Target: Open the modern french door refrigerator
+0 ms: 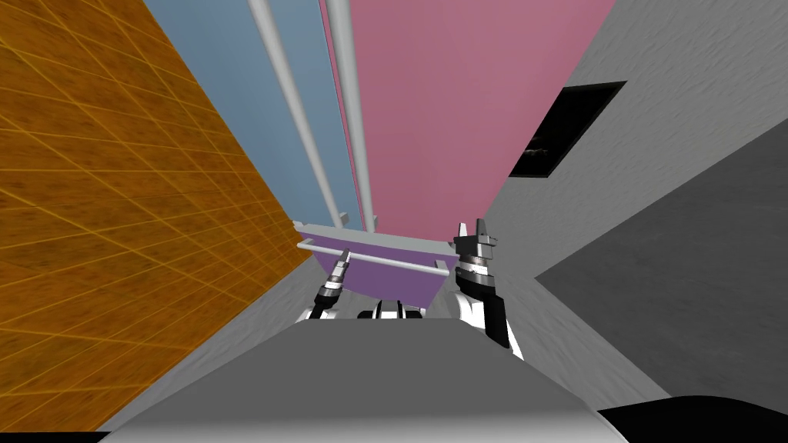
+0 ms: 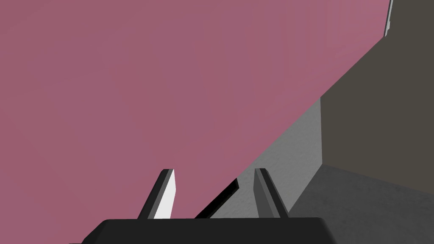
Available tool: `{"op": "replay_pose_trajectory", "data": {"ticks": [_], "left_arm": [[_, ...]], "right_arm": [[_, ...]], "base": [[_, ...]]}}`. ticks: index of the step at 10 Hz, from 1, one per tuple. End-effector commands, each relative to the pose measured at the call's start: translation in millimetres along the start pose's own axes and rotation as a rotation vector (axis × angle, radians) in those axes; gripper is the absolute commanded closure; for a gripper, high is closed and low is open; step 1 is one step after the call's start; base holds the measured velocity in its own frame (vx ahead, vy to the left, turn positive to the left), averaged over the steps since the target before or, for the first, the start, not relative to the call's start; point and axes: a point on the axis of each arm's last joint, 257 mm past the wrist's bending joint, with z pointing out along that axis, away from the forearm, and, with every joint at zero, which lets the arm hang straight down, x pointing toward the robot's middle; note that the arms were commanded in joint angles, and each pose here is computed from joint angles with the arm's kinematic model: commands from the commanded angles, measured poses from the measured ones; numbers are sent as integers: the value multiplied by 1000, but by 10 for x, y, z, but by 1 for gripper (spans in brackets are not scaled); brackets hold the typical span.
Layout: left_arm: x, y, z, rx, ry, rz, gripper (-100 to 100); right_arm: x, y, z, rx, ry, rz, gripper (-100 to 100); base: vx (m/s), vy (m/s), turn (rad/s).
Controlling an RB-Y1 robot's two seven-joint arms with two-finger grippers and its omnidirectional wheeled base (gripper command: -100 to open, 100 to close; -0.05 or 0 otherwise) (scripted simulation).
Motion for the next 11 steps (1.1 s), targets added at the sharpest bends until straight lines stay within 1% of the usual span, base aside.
{"op": "replay_pose_trajectory", "data": {"ticks": [1, 4, 10, 11], "left_arm": [[123, 151, -118, -37, 13, -8, -100], [221, 234, -186, -43, 21, -9, -100], [225, 251, -196, -48, 22, -10, -100], [270, 280, -225, -49, 26, -10, -100]], "right_arm": [[0, 0, 0, 0, 0, 0, 0], [0, 0, 0, 0, 0, 0, 0], [0, 0, 0, 0, 0, 0, 0], [0, 0, 0, 0, 0, 0, 0]], "base": [[15, 12, -7], [11, 15, -12], [3, 1, -5], [12, 14, -6]]}}
